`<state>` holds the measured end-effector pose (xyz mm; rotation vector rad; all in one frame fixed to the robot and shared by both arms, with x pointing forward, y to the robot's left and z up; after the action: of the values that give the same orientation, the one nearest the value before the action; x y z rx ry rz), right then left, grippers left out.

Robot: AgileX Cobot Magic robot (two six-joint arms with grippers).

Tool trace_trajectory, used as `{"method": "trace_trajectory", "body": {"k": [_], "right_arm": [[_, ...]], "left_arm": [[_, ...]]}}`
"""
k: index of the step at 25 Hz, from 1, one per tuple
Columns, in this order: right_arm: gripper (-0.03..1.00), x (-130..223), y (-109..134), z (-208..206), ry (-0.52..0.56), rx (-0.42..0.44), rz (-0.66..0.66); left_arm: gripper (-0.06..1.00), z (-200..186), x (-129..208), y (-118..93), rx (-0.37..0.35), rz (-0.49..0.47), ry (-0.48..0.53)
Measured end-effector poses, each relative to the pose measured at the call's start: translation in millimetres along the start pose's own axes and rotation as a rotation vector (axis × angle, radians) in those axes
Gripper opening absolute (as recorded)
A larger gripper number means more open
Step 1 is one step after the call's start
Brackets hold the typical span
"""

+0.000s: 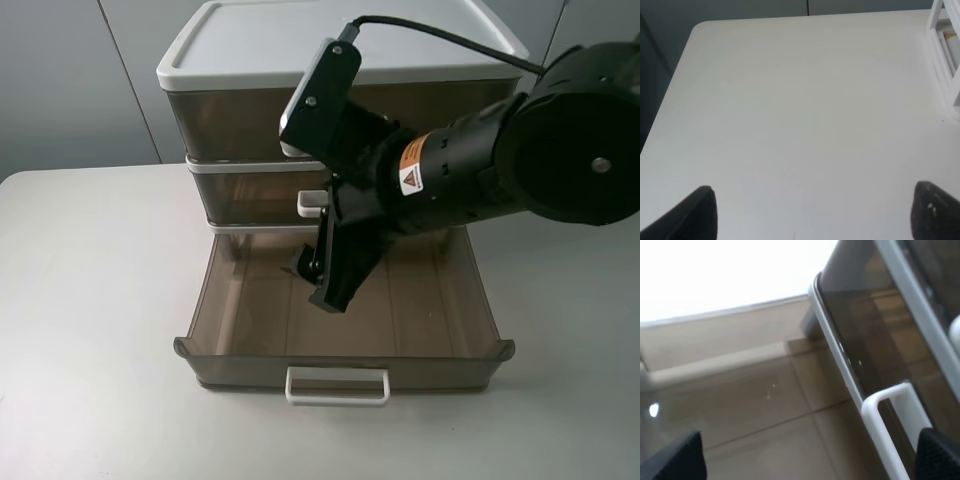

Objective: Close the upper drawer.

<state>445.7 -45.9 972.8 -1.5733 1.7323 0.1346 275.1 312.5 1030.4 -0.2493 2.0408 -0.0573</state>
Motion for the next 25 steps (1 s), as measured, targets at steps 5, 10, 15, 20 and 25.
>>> {"method": "trace_trajectory", "body": {"k": [5,10,15,20,25], "right_arm": [[0.63,-1,4,-60,0.014,-0.036,0.069],[0.63,16,16,-121,0.045,-0.065,0.100],[0.63,45,35,-174,-0.012,-0.036,0.153],[0.63,85,62,-205,-0.041,-0.023,0.244],[0.63,114,80,-222,-0.064,-0.015,0.293]], "left_arm": [[0.74,0,0,0,0.000,0.000,0.000],[0.74,0,0,0,0.000,0.000,0.000],[0.74,0,0,0,0.000,0.000,0.000],[0.74,0,0,0,0.000,0.000,0.000],[0.74,0,0,0,0.000,0.000,0.000]]}}
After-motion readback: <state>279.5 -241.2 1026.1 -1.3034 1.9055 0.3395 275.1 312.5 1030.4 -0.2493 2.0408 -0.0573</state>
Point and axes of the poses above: a point on each arm's last joint axis where the gripper is mounted, z pointing out along that axis toward the gripper, y along the wrist's bending axis when the last joint is at zero, x = y × z, the point moved 5 cm from there along z, pointing out along that axis toward the gripper, and after that the axes turned 12 degrees about -z, right-handed, at the moved point
